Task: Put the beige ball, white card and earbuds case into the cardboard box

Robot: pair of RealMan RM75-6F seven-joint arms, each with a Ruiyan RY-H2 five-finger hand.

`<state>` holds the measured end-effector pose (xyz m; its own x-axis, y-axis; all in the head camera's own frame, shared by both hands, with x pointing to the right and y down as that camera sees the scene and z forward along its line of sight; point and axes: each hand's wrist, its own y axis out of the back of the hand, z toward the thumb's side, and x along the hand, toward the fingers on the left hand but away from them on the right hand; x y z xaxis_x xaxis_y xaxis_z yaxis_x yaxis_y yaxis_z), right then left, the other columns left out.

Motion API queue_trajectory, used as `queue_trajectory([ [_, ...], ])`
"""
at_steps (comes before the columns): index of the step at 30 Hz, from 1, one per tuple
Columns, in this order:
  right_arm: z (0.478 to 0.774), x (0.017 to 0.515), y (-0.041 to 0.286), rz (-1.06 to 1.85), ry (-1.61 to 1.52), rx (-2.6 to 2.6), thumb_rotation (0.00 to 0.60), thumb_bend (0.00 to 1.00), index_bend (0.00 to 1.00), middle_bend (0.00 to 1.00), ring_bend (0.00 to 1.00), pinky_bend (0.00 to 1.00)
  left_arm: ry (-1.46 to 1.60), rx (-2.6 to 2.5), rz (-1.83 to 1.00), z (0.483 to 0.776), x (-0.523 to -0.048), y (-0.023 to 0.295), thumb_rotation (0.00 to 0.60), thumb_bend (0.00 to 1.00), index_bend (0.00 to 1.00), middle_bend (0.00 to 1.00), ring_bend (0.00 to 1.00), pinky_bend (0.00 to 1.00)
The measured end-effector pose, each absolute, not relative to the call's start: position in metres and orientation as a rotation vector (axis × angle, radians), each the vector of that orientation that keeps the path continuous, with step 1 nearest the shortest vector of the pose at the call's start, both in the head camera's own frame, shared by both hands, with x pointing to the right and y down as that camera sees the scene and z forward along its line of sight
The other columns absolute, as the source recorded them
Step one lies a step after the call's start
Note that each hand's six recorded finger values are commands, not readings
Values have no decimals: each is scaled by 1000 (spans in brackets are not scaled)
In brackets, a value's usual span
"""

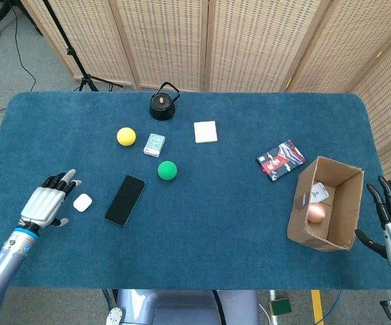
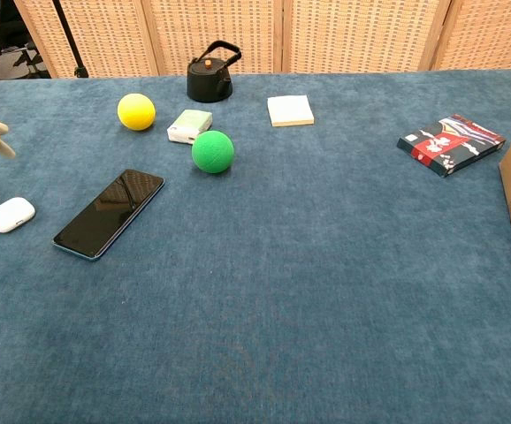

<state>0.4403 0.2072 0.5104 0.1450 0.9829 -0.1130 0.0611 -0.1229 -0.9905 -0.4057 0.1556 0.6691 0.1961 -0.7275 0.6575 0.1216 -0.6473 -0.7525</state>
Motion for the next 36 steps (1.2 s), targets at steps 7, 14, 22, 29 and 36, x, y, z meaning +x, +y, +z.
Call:
queue_trajectory([
  [7, 510, 444, 207, 1153, -1109, -1429, 600, 0, 5, 0, 0, 157, 568, -1765, -1547, 686, -402, 156, 600, 98, 261, 105, 62, 171],
  [14, 513, 443, 206, 1155, -1103, -1439, 600, 0, 5, 0, 0, 157, 574, -1739, -1576, 700, -404, 153, 600, 118, 293, 125, 72, 171],
  [22, 512, 445, 206, 1157, -1110, -1444, 600, 0, 5, 0, 0, 157, 575, -1751, -1552, 714, -394, 152, 600, 132, 319, 145, 86, 171],
  [29, 514, 444, 206, 1160, -1106, -1446, 600, 0, 5, 0, 0, 157, 560, -1742, -1561, 721, -389, 155, 600, 189, 374, 191, 130, 186],
  [36, 514, 444, 206, 1160, -1107, -1448, 600, 0, 5, 0, 0, 157, 567, -1726, -1576, 723, -392, 154, 600, 276, 440, 256, 205, 269],
])
